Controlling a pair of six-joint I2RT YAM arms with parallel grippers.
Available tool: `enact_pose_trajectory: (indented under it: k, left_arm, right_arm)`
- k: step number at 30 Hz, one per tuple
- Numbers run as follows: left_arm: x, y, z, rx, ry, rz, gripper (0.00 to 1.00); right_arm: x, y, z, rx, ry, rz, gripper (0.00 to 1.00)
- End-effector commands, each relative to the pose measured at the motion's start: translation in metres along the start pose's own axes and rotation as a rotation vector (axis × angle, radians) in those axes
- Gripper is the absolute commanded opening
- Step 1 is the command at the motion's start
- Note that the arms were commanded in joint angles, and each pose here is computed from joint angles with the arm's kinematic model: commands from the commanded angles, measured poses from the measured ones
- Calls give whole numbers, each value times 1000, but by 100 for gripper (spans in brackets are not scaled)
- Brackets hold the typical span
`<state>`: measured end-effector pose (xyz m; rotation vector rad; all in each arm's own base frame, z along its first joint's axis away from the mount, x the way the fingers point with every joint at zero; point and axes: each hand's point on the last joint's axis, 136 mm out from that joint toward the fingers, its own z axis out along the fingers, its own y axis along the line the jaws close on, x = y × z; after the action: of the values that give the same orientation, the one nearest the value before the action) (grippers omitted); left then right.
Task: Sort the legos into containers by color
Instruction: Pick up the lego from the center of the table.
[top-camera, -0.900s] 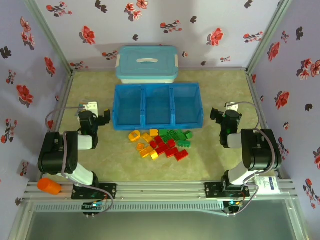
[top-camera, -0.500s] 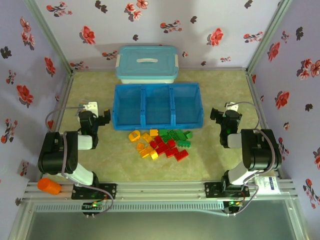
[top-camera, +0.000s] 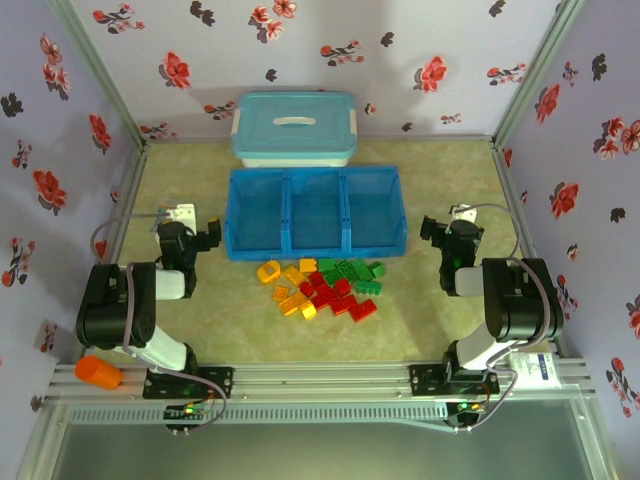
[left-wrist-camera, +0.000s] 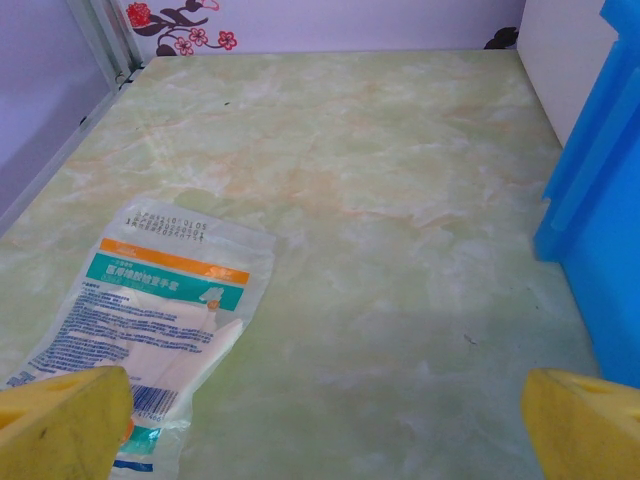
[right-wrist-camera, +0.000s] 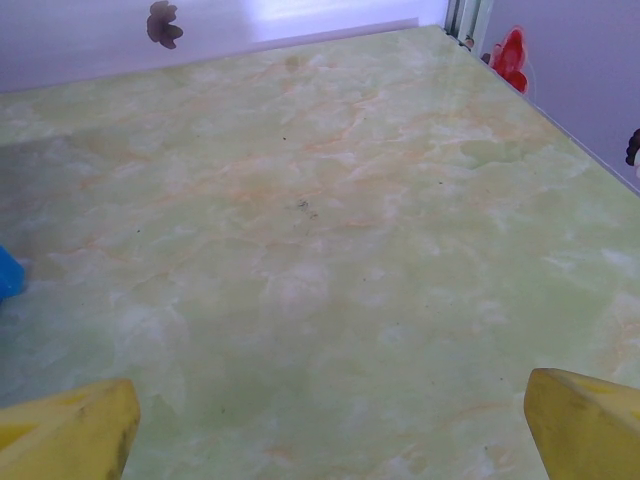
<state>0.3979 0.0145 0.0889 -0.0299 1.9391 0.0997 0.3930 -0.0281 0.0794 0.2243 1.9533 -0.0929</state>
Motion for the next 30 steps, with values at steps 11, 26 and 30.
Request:
enact_pose_trajectory:
  k: [11,26,30]
  left_arm:
    - [-14,5,-7,-60,-19,9,100]
    - [-94,-65,-99,107,137,-227,100]
    - [-69,-116,-131,224,303,-125,99]
  right_arm:
    - [-35,35,-24,-79,-22,-127,99]
    - [-60,90,-133,-208,317,303,99]
    - [-32,104,-149,-206,420,229,95]
